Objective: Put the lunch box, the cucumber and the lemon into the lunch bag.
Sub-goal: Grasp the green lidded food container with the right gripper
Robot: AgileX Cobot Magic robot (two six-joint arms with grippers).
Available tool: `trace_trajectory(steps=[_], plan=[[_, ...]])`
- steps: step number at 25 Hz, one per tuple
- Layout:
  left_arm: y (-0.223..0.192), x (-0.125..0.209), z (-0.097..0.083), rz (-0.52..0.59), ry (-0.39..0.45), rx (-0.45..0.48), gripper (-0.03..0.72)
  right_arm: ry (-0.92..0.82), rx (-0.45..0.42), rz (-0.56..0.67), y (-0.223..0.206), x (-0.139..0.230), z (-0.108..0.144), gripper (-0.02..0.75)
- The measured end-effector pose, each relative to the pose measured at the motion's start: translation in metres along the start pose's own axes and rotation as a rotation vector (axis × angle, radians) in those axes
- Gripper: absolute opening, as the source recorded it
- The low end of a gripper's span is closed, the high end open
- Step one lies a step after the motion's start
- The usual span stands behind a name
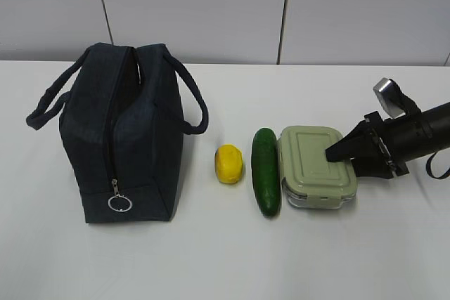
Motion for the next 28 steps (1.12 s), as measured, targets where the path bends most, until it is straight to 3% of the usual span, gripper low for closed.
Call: trace_trajectory(steps=[4, 28], plan=[[0.0, 0.0, 0.0, 0.0, 0.0, 0.0, 0.321, -0.003, -0.002, 0.0, 0.0, 0.0, 0.0004, 0.42], [0.0, 0.0, 0.0, 0.0, 0.0, 0.0, 0.321, -0.009, -0.004, 0.008, -0.0032, 0.001, 0.0029, 0.412]])
Point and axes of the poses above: a point on each arm's last joint axis where the gripper is mounted, y pointing back along that axis away from the gripper, z along the wrist's bending axis when the last joint is at zero, x = y × z, the point moved 8 cm from there along -y, pointing out along that axis toward the gripper, and after that the axes turned 11 degrees about -y, right-handed, at the moved point
